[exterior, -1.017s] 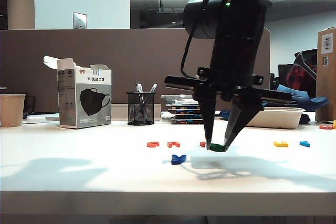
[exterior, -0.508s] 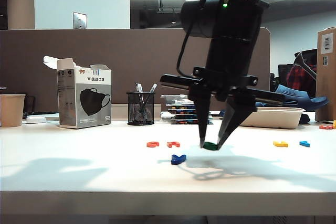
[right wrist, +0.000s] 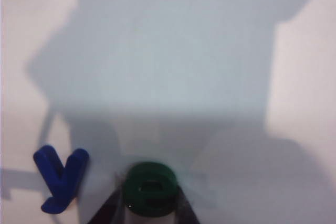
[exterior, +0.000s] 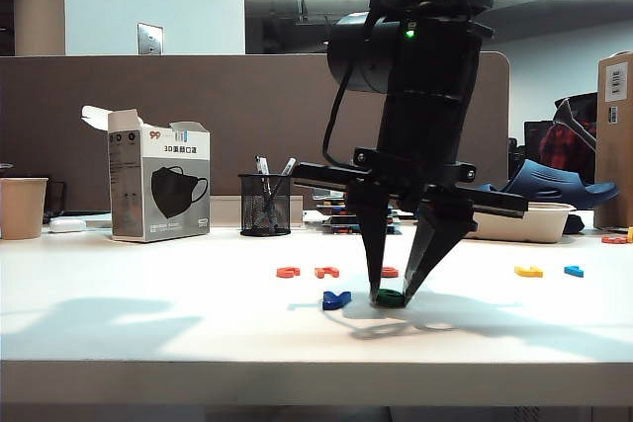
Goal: Select the appropriate letters from the row of letter magnets placed on the table to arrange into the word "yes".
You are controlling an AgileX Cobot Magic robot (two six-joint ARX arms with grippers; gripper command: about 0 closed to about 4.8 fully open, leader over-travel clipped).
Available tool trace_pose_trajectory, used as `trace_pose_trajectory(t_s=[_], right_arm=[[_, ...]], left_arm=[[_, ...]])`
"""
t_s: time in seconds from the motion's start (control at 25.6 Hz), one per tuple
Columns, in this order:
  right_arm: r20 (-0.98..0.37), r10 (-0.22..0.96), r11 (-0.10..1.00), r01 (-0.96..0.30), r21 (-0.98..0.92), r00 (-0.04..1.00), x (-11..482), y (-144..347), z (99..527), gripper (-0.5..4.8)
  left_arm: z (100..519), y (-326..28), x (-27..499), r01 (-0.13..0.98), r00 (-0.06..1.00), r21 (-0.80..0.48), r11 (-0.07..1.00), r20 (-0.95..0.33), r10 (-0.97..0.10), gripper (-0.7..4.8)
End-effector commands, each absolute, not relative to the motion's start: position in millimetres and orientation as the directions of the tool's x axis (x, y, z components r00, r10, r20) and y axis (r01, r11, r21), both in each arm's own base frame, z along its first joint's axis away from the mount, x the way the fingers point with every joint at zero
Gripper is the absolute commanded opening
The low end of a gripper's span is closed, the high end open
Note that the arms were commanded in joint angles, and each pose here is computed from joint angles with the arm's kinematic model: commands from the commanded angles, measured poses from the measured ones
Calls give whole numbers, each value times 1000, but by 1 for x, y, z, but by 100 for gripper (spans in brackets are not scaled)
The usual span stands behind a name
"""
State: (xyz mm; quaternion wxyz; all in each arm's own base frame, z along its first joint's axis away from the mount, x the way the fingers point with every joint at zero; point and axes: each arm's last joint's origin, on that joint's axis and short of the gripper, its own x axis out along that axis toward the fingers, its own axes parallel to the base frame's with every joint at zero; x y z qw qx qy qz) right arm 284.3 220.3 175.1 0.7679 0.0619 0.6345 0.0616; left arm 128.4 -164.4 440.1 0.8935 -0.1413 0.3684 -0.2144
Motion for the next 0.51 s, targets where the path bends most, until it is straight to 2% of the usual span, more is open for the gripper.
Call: trace_pose_trajectory(t_s=[0.04, 0.31, 0.51], right_arm=[[-973, 158, 987, -13, 158, 169, 283, 220, 170, 109], [-973, 158, 987, -13, 158, 169, 283, 220, 170, 146], [-973, 158, 987, -13, 158, 169, 283, 220, 170, 149]], left_arm=[[442, -164, 128, 284, 644, -414, 865, -586, -492, -5], [442, -164, 128, 284, 644, -414, 865, -586, -492, -5], [442, -164, 128, 284, 644, -414, 865, -586, -492, -5]])
